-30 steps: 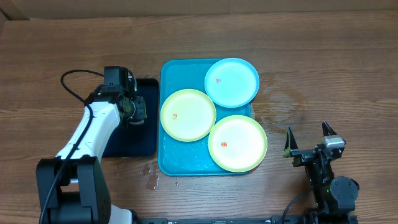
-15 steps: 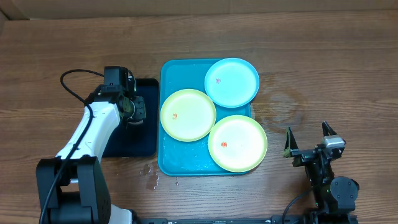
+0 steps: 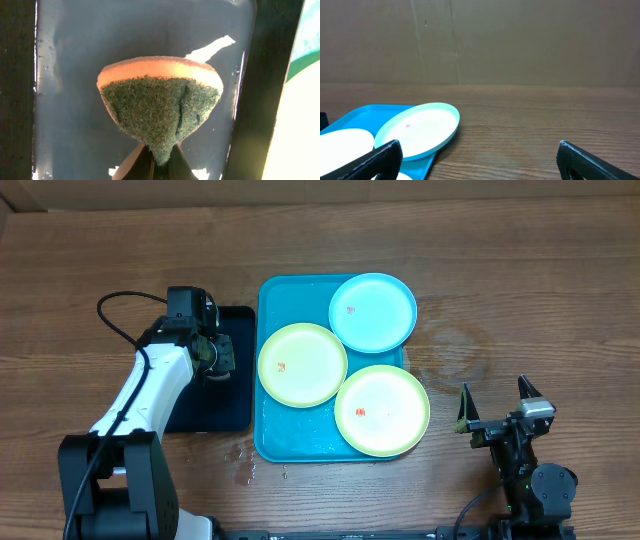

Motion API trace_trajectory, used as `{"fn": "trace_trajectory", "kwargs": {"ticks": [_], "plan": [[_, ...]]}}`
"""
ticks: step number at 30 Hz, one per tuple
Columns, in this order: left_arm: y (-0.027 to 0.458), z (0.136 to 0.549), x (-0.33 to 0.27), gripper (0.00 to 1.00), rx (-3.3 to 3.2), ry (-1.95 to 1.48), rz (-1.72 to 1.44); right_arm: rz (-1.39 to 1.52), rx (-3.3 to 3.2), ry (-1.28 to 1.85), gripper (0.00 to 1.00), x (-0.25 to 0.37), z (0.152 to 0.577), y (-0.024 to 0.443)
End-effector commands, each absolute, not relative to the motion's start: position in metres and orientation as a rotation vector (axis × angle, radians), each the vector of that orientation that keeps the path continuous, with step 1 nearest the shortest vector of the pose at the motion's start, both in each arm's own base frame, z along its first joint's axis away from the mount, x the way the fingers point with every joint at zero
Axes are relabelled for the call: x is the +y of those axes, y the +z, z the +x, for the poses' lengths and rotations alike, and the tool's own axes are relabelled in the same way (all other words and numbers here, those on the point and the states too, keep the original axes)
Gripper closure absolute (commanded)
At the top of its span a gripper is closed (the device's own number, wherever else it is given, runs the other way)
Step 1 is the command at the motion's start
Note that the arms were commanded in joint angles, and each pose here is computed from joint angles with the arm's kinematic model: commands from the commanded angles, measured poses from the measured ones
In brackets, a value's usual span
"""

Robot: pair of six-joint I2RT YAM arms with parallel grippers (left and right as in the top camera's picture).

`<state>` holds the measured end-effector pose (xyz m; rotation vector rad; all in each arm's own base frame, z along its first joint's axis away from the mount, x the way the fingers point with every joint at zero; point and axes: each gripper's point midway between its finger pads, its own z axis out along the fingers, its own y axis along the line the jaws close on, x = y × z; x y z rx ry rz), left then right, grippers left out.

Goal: Clean dirty plates on tray and stack at the side

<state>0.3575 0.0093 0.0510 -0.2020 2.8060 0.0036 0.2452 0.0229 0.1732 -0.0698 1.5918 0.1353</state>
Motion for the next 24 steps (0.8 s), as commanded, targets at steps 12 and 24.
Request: {"fn": "trace_trajectory", "kwargs": {"ticks": [12,24], "plan": [[0.0491,0.3596,0.0107,0.96,2.799,0.022,-0.215,-0.071,1.593,0.135,0.0,0.0234,0.2455,0.1701],[0.0492,0.3596,0.0123,0.96,2.797,0.035,-0.217,-0.071,1.593,0.134,0.0,0.0233,0.2455,0.1701]]}}
